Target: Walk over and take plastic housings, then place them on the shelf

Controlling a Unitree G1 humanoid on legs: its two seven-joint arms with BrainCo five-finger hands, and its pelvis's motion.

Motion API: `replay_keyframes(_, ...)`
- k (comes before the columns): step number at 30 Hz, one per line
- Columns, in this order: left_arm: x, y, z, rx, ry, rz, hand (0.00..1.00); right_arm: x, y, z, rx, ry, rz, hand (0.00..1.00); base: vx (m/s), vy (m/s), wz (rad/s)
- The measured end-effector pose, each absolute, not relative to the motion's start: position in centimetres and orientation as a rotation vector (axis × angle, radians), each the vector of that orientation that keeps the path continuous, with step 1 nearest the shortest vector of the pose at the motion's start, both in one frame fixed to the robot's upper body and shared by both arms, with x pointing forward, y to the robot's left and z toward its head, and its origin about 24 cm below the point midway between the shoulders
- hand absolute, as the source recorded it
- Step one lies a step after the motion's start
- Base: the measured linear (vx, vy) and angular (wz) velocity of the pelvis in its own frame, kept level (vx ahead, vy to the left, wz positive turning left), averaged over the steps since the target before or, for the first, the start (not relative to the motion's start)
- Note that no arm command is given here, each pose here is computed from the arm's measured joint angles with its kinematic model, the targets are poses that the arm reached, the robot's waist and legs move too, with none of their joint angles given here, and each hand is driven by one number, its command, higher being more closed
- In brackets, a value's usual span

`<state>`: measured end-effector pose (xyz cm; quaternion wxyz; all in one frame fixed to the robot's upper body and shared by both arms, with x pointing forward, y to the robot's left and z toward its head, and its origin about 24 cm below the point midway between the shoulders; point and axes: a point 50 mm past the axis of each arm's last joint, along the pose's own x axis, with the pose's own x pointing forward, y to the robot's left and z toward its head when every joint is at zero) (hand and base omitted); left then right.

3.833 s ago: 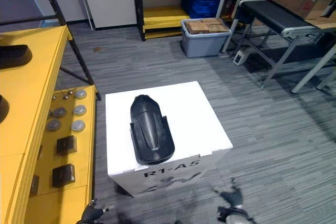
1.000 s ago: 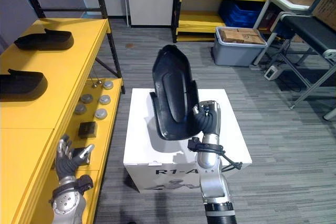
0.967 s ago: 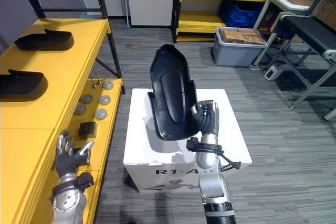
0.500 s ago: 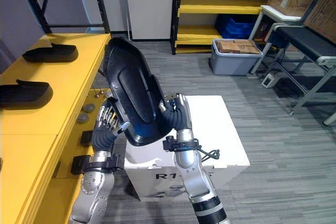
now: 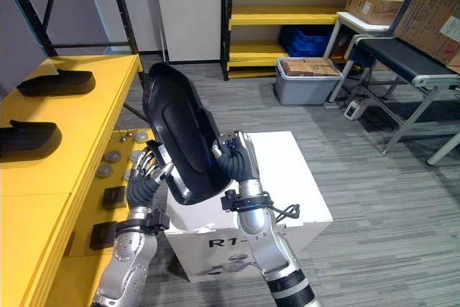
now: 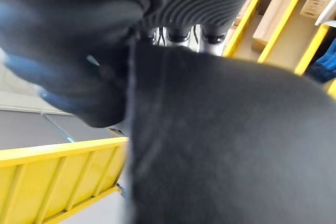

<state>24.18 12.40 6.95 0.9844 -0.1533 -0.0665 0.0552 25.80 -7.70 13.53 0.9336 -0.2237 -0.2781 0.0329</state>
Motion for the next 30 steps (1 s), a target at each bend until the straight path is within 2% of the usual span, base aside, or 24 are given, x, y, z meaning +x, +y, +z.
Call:
replay_keyframes(13, 24.0, 10.8, 6.5, -0.375, -0.068, 0.025, 1.0, 24.9, -6.6, 13.4, -0.455, -0.608, 0.139, 1.0, 0.0, 0.0, 0.0)
replay_keyframes(14, 24.0, 10.8, 6.5, -0.375, -0.066, 0.026, 1.0, 24.9, -6.6, 13.3, -0.452, -0.608, 0.14, 0.0, 0.0, 0.0, 0.0)
replay_keyframes(24, 24.1, 11.0, 5.9, -0.354, -0.04, 0.028, 1.0, 24.6, -7.4, 11.7, -0.433, -0.544, 0.16, 0.0, 0.0, 0.0, 0.0)
replay_keyframes(30, 24.6, 10.7, 7.2, -0.269, -0.111, -0.035, 1.0, 24.6, -10.5, 12.6, -0.346, -0.53, 0.147, 0.0, 0.0, 0.006, -0.07)
